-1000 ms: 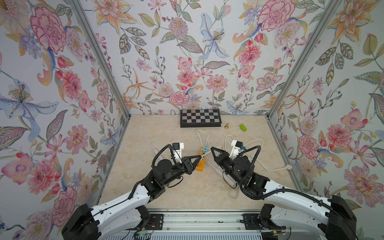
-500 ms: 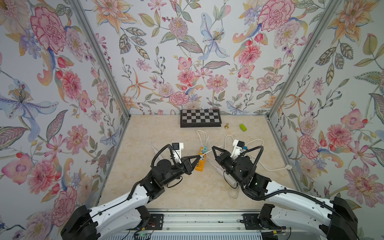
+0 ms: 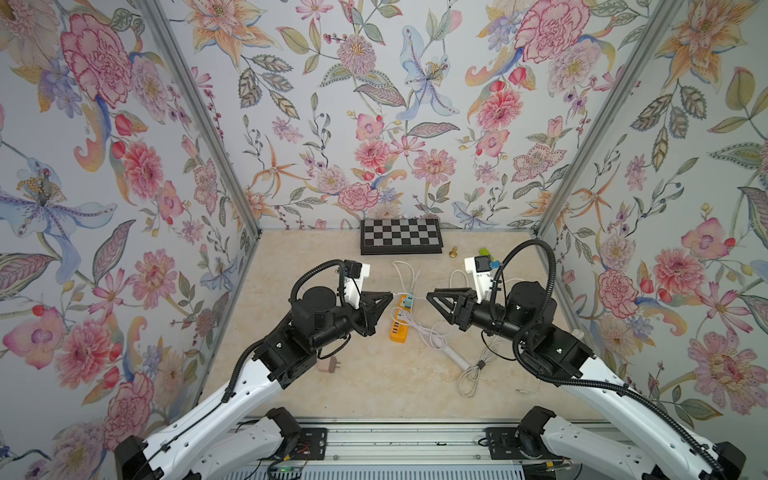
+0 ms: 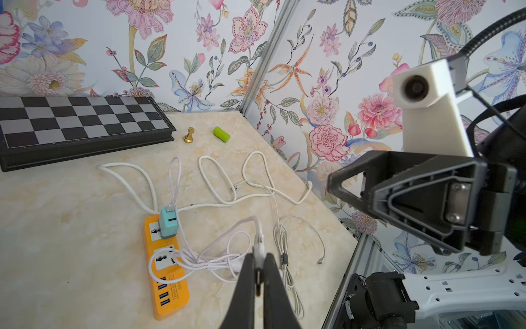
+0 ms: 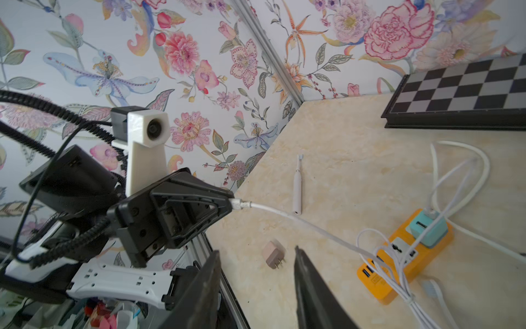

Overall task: Charge the electric toothbrush
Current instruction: Pick up the charging cable from the center of the board.

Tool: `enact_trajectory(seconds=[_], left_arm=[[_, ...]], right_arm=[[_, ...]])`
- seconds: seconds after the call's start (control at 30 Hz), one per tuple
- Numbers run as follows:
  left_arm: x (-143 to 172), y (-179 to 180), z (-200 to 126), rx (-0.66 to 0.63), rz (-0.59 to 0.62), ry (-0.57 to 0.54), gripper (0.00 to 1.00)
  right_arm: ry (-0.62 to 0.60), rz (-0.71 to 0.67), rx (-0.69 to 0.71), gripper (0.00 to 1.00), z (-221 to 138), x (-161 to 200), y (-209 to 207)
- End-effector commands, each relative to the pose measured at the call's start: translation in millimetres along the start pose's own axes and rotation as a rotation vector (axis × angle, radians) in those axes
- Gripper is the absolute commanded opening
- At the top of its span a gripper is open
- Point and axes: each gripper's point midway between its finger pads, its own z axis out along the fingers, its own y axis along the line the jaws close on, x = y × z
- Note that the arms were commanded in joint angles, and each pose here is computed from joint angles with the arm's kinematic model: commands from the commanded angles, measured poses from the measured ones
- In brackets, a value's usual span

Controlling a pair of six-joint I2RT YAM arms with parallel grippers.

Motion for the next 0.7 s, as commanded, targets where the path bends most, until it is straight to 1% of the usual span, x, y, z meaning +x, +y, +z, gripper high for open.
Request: enact_trajectory(seconds=[0.0, 0.07, 0.1, 0.2, 0.27, 0.43, 0.47, 0.67], left_arm=[[9, -3, -9, 0.0, 0.127, 0.122, 0.0], [13, -6, -9, 0.015, 0.154, 0.164, 0.0], [15, -7, -10, 0.021, 0.159, 0.178, 0.0], [24, -13, -9, 0.064, 0.181, 0.218, 0.0], [28, -19, -6, 0.106, 0.191, 0.237, 0.0], [39, -16, 2, 0.114, 0.206, 0.291, 0.0], [39, -15, 3, 0.112, 0.208, 0.291, 0.0], [36, -14, 4, 0.11, 0.224, 0.271, 0.0]], right_arm=[[0.14, -0.262, -0.145, 0.43, -11, 27, 23], [0.152, -0.342, -0.168, 0.42, -6, 28, 23], [0.16, -0.354, -0.175, 0.41, -2, 28, 23], [0.213, -0.398, -0.303, 0.42, 9, 31, 35], [0.242, -0.408, -0.344, 0.44, 20, 32, 32], [0.31, -0.346, -0.43, 0.46, 43, 35, 13], [0.327, -0.33, -0.44, 0.47, 49, 38, 8], [0.4, -0.235, -0.533, 0.46, 61, 57, -3]])
